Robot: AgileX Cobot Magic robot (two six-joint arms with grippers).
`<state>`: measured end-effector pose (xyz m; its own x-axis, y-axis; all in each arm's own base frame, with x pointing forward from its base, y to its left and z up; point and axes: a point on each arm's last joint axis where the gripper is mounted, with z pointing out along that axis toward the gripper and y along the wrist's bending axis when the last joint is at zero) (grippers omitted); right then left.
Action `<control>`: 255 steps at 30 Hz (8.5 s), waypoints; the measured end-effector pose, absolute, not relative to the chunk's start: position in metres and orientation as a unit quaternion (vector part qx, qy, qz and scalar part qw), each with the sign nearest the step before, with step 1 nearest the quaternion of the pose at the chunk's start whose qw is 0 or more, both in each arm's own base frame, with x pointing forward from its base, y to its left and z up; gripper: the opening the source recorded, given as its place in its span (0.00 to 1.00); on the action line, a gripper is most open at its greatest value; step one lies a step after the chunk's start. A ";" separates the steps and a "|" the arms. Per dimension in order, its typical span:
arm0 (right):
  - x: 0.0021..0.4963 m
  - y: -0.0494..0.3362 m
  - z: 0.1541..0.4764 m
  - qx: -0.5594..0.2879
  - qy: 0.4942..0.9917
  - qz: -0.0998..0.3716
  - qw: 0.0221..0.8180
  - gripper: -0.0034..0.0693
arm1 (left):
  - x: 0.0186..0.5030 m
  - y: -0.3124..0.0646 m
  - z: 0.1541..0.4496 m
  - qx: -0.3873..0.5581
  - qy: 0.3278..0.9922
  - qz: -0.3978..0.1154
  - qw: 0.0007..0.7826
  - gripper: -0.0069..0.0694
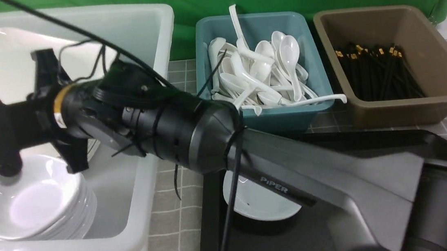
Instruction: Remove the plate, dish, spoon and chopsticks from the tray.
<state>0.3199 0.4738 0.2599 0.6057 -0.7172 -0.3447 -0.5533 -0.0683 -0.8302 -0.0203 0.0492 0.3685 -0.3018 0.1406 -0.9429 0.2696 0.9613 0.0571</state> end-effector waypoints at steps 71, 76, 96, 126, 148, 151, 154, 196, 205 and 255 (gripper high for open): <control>0.068 0.063 0.407 -0.302 0.875 0.110 0.363 0.13 | 0.215 -0.214 0.279 0.438 0.855 -0.136 0.244 0.10; 0.045 0.026 0.398 -0.285 0.861 0.140 0.398 0.14 | 0.228 -0.286 0.255 0.454 0.857 -0.121 0.212 0.12; 0.027 -0.003 0.395 -0.291 0.834 0.158 0.441 0.17 | 0.285 -0.339 0.157 0.451 0.878 0.003 0.161 0.54; 0.040 0.024 0.406 -0.282 0.812 0.205 0.468 0.17 | 0.172 -0.133 0.344 0.359 0.888 0.107 0.267 0.12; 0.038 0.028 0.408 -0.284 0.808 0.231 0.463 0.17 | 0.194 -0.058 0.281 0.334 0.889 0.160 0.268 0.48; 0.037 0.029 0.408 -0.284 0.807 0.238 0.460 0.17 | 0.195 -0.059 0.282 0.338 0.885 0.158 0.277 0.63; 0.036 0.030 0.408 -0.285 0.807 0.245 0.456 0.18 | 0.190 -0.058 0.289 0.307 0.894 0.142 0.295 0.79; 0.040 0.024 0.401 -0.205 0.843 0.208 0.452 0.25 | 0.063 -0.038 0.209 0.264 0.733 -0.117 0.616 0.10; 0.039 0.012 0.336 -0.136 0.800 0.066 0.581 0.07 | 0.061 -0.037 0.183 0.273 0.756 -0.112 0.584 0.10; 0.052 0.006 0.177 -0.059 0.804 0.016 0.592 0.17 | 0.062 -0.036 0.186 0.275 0.743 -0.098 0.603 0.10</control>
<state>0.0524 0.0059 0.1765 -0.2920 -0.0752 -0.9534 -0.1138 0.9926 -0.0434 0.0623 -0.0360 0.1861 -0.1226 0.2901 -0.9491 0.5265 0.8297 0.1856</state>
